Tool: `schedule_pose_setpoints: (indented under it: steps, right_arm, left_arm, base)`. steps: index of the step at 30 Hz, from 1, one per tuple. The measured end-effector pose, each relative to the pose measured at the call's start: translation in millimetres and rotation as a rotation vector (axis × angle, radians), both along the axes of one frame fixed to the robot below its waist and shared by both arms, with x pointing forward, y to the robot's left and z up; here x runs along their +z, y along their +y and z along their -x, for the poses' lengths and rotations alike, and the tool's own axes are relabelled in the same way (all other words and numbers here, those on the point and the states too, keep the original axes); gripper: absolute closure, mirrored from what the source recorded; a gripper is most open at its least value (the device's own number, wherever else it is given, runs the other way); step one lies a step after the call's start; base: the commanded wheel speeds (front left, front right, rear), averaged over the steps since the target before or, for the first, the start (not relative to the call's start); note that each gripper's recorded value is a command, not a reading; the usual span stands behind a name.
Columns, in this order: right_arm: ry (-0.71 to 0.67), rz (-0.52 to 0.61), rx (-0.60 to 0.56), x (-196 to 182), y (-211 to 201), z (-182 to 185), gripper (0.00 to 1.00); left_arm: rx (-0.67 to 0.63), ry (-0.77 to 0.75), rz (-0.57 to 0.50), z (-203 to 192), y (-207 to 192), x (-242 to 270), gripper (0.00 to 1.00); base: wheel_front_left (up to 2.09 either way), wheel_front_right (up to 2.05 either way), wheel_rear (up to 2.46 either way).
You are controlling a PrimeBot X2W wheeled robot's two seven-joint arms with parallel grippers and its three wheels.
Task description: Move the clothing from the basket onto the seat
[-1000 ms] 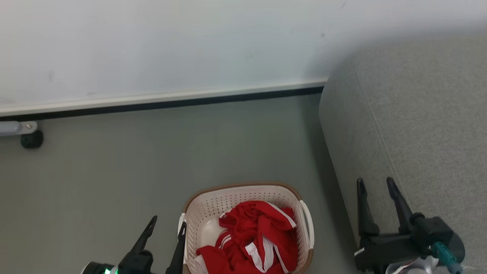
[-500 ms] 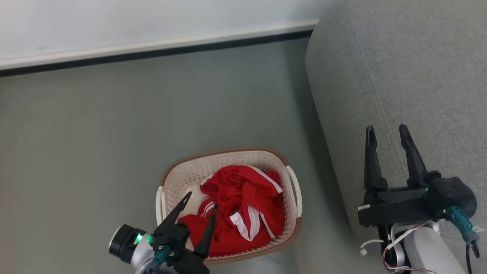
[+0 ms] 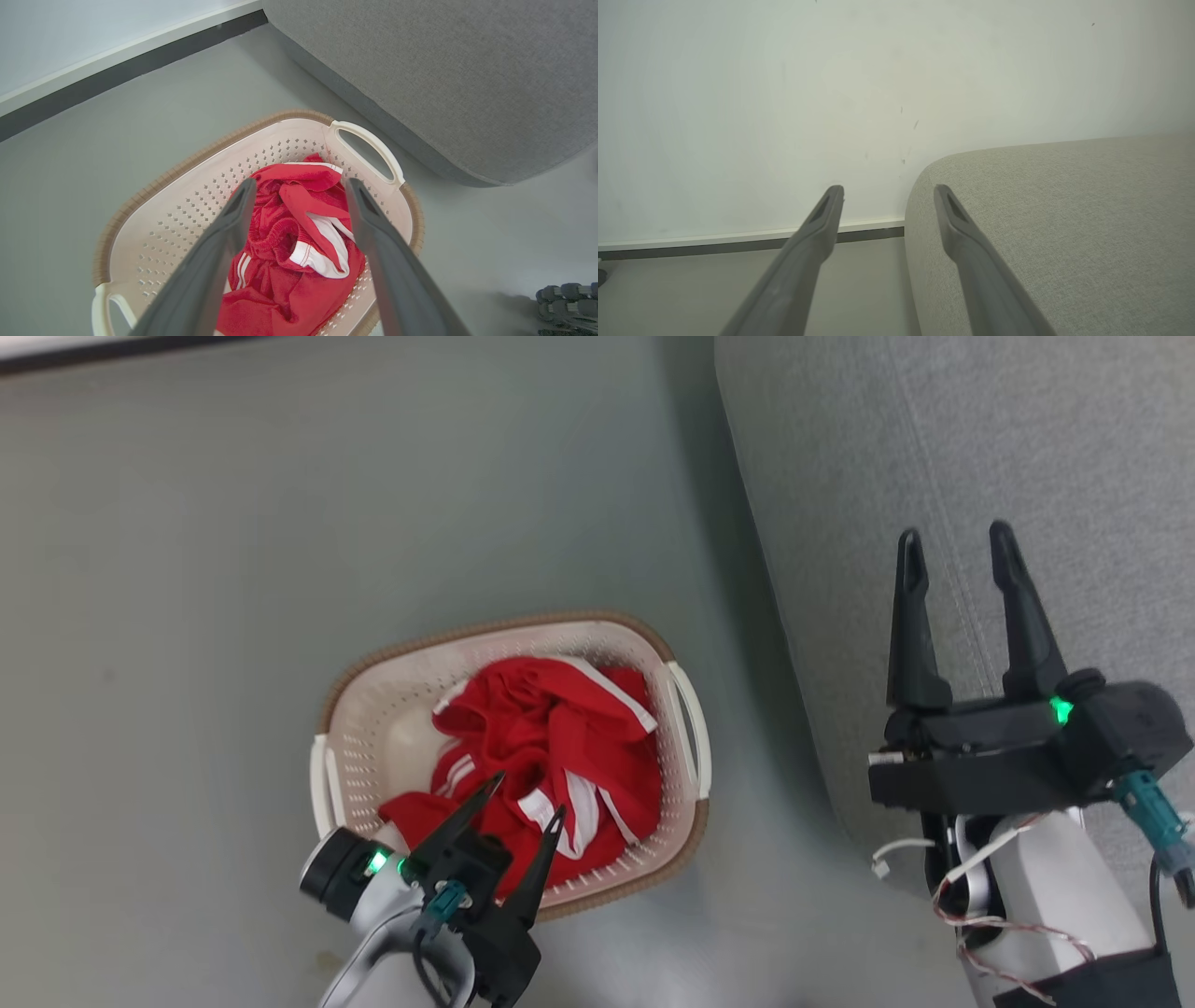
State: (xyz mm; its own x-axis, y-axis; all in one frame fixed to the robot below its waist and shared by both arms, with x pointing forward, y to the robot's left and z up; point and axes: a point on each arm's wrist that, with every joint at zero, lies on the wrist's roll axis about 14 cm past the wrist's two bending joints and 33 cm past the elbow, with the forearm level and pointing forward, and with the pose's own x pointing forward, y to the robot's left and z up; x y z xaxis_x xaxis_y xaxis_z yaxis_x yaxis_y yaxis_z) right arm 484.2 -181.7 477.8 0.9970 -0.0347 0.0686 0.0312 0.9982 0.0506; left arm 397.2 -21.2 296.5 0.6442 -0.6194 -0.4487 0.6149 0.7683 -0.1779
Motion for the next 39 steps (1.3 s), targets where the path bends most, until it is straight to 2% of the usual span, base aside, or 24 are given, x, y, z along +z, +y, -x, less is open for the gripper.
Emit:
schedule_pose_setpoints:
  steps: [5, 17, 23, 31, 39]
  right_arm:
    - [0.000, 0.014, -0.005, -8.0, -3.9, -14.8, 0.00]
    - [0.036, 0.036, 0.002, -42.2, -4.8, -40.7, 0.00]
    - [0.067, 0.047, -0.004, -64.7, -8.4, -49.5, 0.00]
    - [0.120, 0.064, -0.006, -94.6, -12.0, -55.3, 0.00]
    - [0.146, 0.074, -0.013, -107.3, -14.5, -55.6, 0.00]
  left_arm:
    - [-0.082, 0.037, -0.011, 3.0, -17.6, -22.0, 0.00]
    - [-0.157, 0.117, -0.003, -2.4, -40.2, -72.4, 0.00]
    - [-0.171, 0.145, 0.008, -10.6, -49.9, -96.4, 0.00]
    - [-0.173, 0.222, -0.004, -2.0, -49.1, -133.6, 0.00]
    - [-0.155, 0.228, -0.005, -10.4, -50.2, -145.9, 0.00]
  base:
    - [0.00, 0.00, 0.00]
    - [0.00, 0.00, 0.00]
    - [0.00, 0.00, 0.00]
    - [0.00, 0.00, 0.00]
    - [0.00, 0.00, 0.00]
